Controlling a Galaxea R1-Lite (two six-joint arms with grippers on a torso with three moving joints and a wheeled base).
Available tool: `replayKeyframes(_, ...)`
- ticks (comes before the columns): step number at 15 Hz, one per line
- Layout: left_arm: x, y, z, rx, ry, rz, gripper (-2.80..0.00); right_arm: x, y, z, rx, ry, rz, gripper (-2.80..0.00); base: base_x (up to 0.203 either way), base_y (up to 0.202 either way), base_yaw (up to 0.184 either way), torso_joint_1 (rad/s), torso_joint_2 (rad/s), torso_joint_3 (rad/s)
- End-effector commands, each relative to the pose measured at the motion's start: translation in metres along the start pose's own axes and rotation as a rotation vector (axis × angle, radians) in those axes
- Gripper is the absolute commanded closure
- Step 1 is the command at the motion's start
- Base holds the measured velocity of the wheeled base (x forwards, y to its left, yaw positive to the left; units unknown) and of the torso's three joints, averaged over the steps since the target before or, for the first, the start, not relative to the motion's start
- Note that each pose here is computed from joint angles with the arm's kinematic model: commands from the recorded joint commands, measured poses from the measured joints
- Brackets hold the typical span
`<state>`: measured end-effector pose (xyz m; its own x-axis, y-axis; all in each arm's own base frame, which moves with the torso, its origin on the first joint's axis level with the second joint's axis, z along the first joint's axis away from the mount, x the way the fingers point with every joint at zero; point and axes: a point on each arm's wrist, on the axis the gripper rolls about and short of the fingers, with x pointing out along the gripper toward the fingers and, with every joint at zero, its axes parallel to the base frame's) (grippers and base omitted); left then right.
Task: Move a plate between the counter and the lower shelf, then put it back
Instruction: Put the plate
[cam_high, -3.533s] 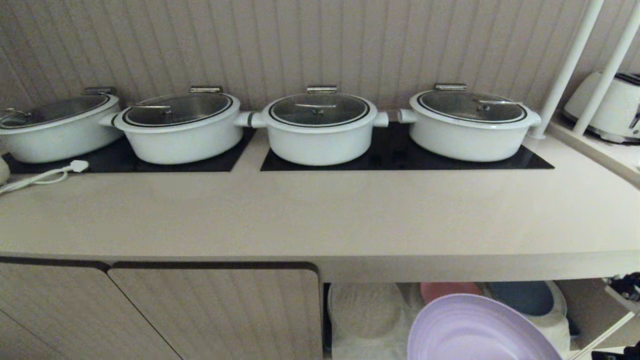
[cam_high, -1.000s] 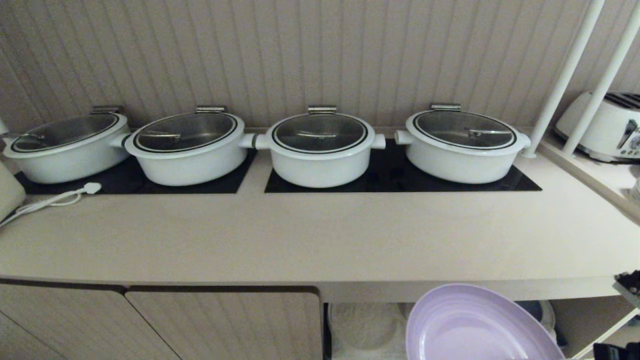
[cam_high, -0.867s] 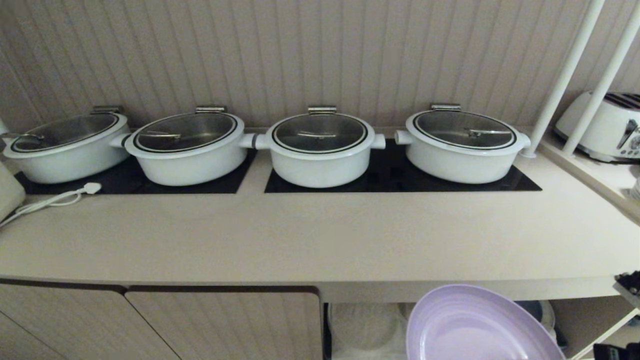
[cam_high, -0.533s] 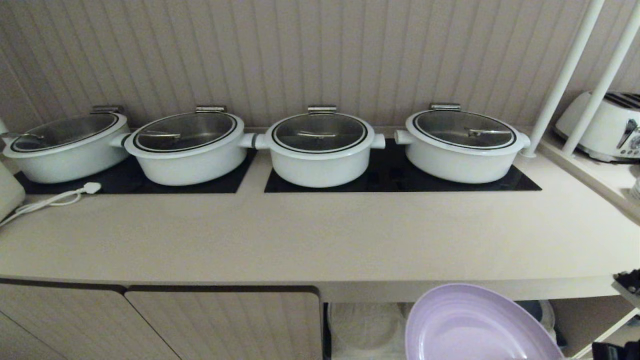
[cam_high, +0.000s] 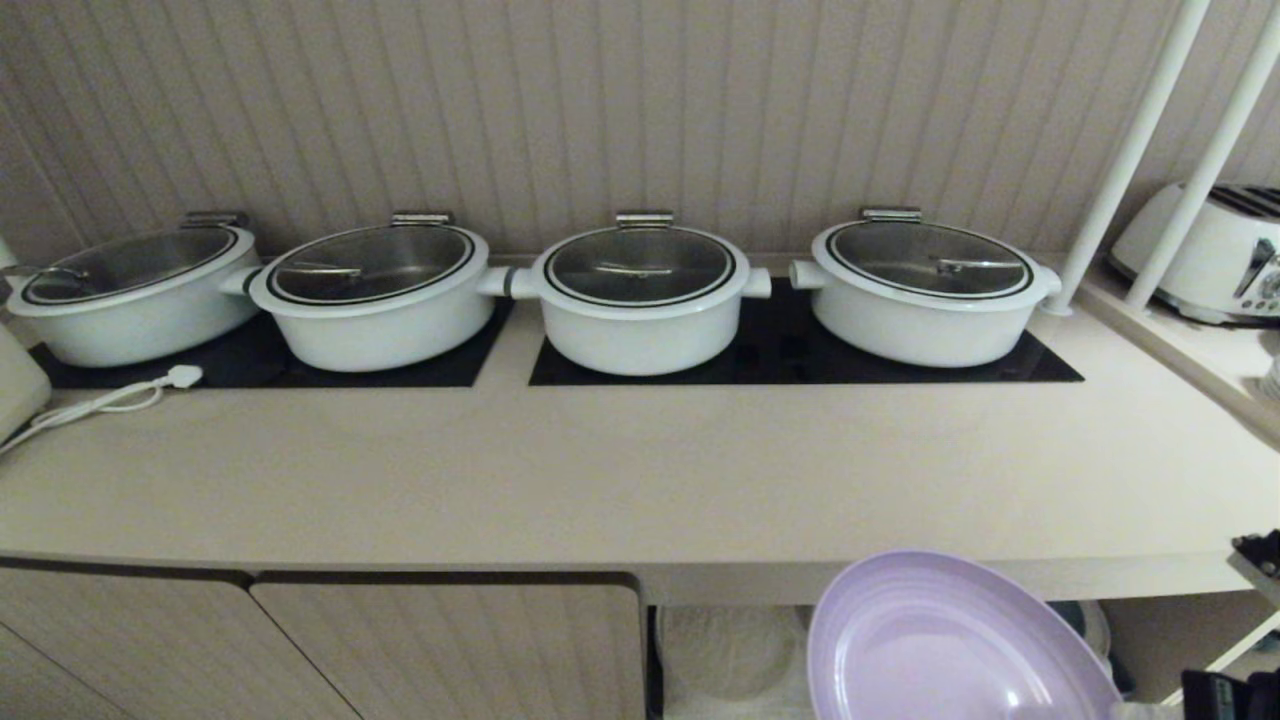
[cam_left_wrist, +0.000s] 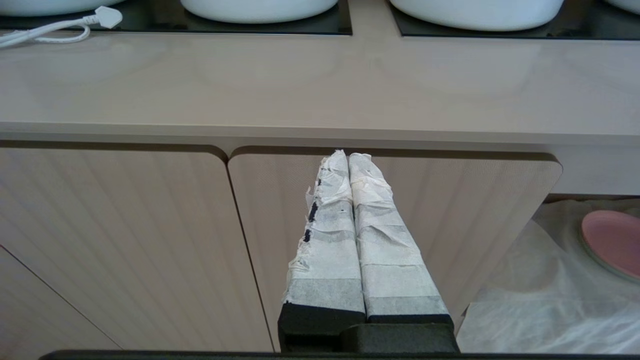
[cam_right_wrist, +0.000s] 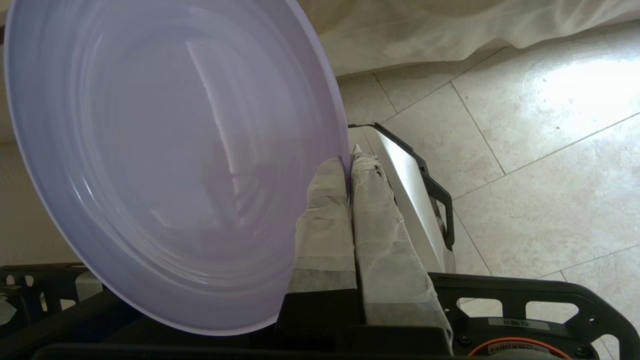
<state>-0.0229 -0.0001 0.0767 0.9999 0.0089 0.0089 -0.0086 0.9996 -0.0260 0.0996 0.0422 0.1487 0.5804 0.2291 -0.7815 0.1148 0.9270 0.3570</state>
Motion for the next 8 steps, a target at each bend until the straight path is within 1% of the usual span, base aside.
replayKeyframes(1, 0.0001, 0.0, 0.0, -0.002, 0.001, 0.0, 0.0, 0.0003, -0.0006, -0.0009, 0.003, 0.003, -0.004, 0.0, 0.0, 0.0, 0.0, 0.0, 0.0, 0.0)
replayKeyframes(8, 0.0001, 0.0, 0.0, 0.0, 0.001, 0.0, 0.0, 0.0006, -0.0009, -0.0016, 0.002, 0.006, -0.004, 0.0, 0.0, 0.0, 0.0, 0.0, 0.0, 0.0)
